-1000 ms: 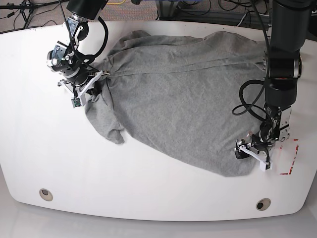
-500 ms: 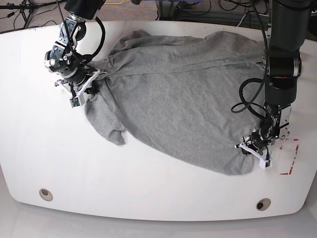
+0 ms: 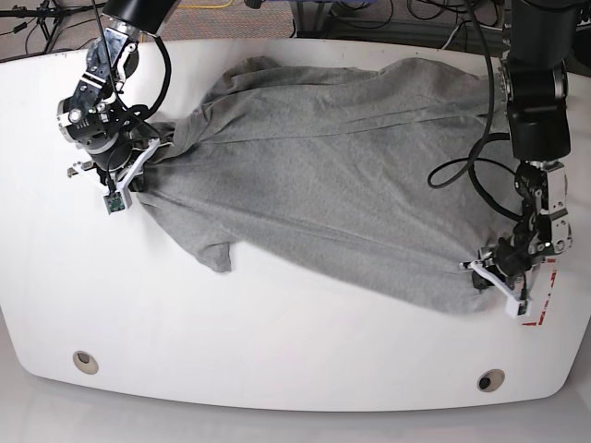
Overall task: Fold the T-shirt properly
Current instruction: 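Lift the shirt high with both grippers, holding it spread between them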
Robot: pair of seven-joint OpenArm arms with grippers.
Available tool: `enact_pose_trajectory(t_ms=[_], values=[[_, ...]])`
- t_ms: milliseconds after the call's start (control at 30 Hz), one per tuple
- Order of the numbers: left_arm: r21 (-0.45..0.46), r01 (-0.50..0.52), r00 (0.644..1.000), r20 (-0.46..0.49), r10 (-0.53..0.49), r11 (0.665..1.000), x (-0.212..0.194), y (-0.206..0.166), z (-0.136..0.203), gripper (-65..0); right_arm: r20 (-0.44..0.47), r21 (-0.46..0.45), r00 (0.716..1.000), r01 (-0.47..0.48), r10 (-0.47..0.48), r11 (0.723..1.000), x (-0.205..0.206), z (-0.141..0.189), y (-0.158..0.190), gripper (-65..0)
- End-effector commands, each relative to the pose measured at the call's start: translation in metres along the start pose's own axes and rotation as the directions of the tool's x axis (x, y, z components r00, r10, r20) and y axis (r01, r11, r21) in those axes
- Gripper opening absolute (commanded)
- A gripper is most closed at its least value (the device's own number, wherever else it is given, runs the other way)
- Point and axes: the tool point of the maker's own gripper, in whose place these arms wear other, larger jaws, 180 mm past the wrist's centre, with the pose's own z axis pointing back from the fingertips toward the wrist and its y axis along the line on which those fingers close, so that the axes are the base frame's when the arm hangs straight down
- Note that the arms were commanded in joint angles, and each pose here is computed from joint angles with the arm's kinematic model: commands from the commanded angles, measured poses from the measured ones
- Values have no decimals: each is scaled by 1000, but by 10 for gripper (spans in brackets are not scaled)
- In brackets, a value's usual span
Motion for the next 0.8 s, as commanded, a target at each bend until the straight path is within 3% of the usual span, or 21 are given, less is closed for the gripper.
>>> enact_pose_trajectory(t_ms=[0, 400, 767], values=[[9, 38, 993, 111, -39, 999, 40, -1, 24, -650, 58, -41, 997, -39, 41, 998, 23, 11, -15, -650], [58, 139, 961, 232, -148, 989, 68, -13, 98, -650, 104, -104, 988, -104, 115, 989, 51, 23, -37, -650], [106, 292, 874, 375, -310, 951, 108, -55, 143, -650, 185, -199, 966, -142, 180, 970, 105, 34, -78, -650]])
